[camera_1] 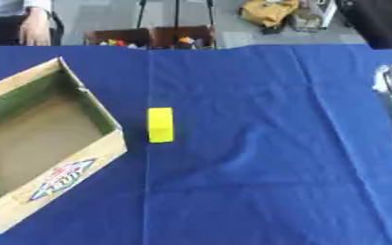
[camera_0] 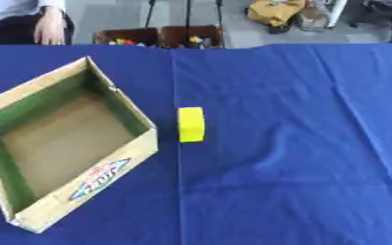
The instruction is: Pick up objects on the table and place them in the box.
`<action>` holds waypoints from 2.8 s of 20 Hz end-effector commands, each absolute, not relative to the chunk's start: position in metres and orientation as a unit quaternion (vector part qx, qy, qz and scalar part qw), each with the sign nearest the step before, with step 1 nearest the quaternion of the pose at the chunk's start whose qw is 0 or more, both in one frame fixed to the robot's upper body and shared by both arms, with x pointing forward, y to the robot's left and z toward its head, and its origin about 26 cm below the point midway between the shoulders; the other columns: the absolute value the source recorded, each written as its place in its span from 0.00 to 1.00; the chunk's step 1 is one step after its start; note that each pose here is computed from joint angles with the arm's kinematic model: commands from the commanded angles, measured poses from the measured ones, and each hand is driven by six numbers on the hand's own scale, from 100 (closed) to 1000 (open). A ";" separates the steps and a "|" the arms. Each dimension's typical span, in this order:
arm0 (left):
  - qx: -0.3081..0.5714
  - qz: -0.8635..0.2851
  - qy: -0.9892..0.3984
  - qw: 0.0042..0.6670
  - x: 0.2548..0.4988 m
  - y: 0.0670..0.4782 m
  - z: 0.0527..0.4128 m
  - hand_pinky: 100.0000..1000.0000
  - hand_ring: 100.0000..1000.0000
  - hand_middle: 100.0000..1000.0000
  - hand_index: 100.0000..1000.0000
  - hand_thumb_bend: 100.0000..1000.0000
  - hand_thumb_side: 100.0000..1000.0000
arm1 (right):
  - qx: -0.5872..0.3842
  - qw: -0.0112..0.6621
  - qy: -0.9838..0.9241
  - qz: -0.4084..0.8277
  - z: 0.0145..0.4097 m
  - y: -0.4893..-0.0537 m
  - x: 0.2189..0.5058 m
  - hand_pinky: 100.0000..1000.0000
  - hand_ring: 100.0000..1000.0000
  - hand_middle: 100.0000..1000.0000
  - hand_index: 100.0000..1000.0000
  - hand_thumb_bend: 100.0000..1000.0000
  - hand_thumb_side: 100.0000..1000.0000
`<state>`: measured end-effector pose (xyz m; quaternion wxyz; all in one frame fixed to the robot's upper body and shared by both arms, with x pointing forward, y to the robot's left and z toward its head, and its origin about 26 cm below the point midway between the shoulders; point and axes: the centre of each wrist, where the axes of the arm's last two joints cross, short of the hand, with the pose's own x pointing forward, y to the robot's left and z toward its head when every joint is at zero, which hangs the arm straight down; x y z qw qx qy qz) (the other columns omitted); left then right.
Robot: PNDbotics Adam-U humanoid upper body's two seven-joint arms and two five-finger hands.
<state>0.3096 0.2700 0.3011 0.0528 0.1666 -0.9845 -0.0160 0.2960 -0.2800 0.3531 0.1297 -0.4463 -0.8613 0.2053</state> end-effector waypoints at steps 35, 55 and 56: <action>0.152 -0.032 -0.987 0.044 0.306 0.266 0.309 0.72 0.89 0.88 0.94 0.00 0.96 | -0.357 0.338 -0.660 0.569 0.353 -0.202 0.396 0.84 0.90 0.87 0.91 0.65 0.74; 0.152 -0.028 -0.987 0.046 0.306 0.265 0.309 0.72 0.89 0.87 0.94 0.00 0.96 | -0.190 0.439 -0.584 0.656 0.322 -0.191 0.398 0.84 0.92 0.89 0.91 0.67 0.27; 0.152 -0.027 -0.987 0.046 0.306 0.265 0.309 0.72 0.89 0.87 0.94 0.00 0.96 | -0.188 0.444 -0.579 0.657 0.321 -0.190 0.400 0.84 0.92 0.89 0.91 0.67 0.27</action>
